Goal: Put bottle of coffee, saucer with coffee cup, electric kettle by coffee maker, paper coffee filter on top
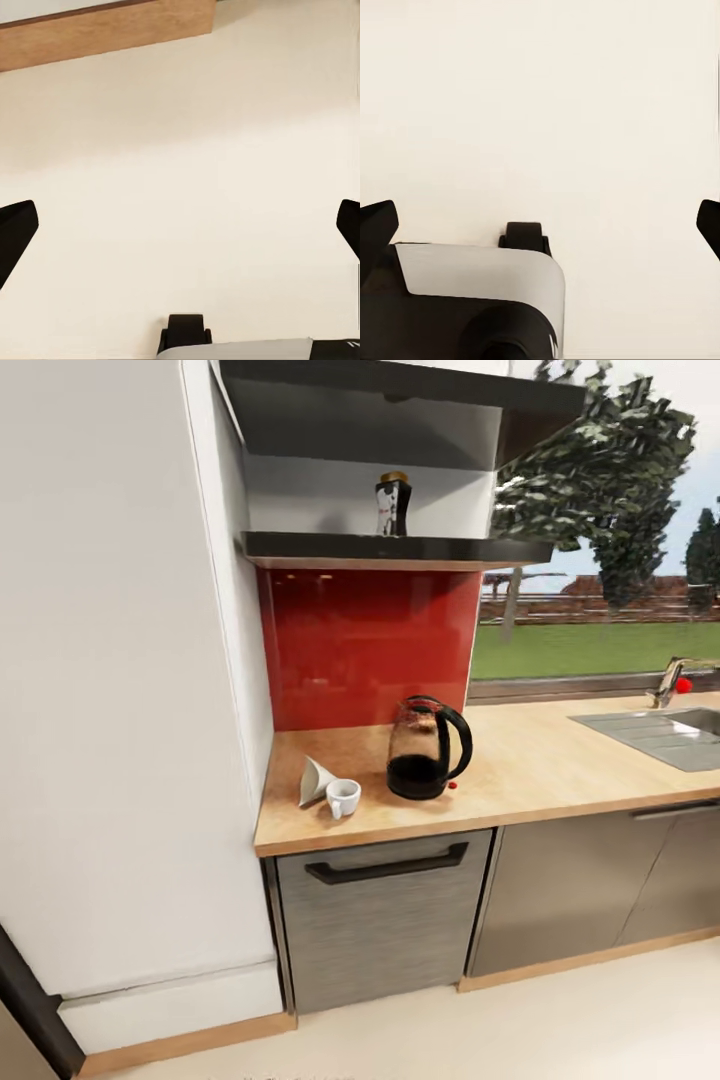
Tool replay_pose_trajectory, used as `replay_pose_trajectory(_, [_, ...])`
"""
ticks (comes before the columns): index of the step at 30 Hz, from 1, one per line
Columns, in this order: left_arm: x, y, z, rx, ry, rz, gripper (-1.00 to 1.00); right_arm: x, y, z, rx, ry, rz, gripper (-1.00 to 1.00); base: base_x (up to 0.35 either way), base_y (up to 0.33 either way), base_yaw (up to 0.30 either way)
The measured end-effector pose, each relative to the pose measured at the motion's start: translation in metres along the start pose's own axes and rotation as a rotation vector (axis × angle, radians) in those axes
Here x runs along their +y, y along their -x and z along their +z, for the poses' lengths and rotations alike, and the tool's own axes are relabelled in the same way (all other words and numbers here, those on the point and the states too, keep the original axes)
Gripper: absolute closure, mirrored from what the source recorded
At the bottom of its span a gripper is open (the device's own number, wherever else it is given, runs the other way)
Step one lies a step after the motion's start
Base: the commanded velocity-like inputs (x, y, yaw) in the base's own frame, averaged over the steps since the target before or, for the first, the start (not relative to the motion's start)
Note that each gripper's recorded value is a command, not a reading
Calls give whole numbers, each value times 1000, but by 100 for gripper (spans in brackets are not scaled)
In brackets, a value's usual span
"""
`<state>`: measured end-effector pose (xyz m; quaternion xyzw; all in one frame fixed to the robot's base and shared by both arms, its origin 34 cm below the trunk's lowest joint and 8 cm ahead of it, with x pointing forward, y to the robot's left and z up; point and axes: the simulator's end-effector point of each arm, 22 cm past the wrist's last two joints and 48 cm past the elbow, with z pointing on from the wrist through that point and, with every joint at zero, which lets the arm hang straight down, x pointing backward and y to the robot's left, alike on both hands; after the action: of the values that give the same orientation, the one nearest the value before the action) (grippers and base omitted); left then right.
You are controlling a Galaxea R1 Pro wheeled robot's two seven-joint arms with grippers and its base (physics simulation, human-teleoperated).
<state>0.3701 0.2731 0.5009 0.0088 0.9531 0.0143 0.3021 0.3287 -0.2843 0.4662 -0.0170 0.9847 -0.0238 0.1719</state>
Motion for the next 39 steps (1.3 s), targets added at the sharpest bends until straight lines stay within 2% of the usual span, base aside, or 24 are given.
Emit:
replay_pose_trajectory(6, [0,0,0,-1,0,0,-100,0,0,0,0,0,0,-100,-227,1,-65])
replay_pose_trajectory(11, [0,1,0,-4,0,1,-100,0,0,0,0,-1,1,-100,-29,0,-3])
replay_pose_trajectory(15, [-7,15,1,-38,-10,-3,-100,-1,0,0,-1,-1,1,-100,-2,0,0])
replay_pose_trajectory(20, [-38,67,1,-145,-69,-22,-100,-1,0,0,-2,-1,1,-100,0,0,0])
replay_pose_trajectory(21, [-46,81,0,-173,-87,-27,-100,-1,0,0,-2,-1,1,-100,0,0,0])
replay_pose_trajectory(22, [-63,107,-4,-225,-123,-35,-100,-1,0,0,-2,-1,1,-100,0,0,0])
replay_pose_trajectory(23, [-63,109,-4,-227,-124,-35,-100,-1,0,0,-2,-1,1,-100,0,0,0])
replay_pose_trajectory(25, [-86,142,-11,-276,-169,-47,-100,-1,0,0,-2,-1,1,-100,0,0,0])
replay_pose_trajectory(27, [-95,152,-13,-287,-183,-51,-100,-1,0,0,-2,-1,1,-100,0,0,0])
replay_pose_trajectory(28, [-111,171,-19,-301,-213,-55,-100,-1,0,0,-1,-2,1,-100,0,0,0])
replay_pose_trajectory(31, [-138,203,-33,-329,-260,-55,-100,-1,0,0,-1,-2,1,-100,0,0,0])
replay_pose_trajectory(34, [-170,236,-52,-369,-319,-34,-100,-1,0,0,-1,-2,1,-100,0,0,0])
replay_pose_trajectory(37, [-202,267,-76,-404,-379,-6,-100,-1,0,0,0,-2,1,-100,0,0,0])
replay_pose_trajectory(38, [-218,285,-93,-423,-411,6,-100,-1,0,0,0,-2,1,-100,0,0,0])
replay_pose_trajectory(39, [-223,294,-101,-433,-421,14,-100,-1,0,0,0,-2,1,-100,0,0,0])
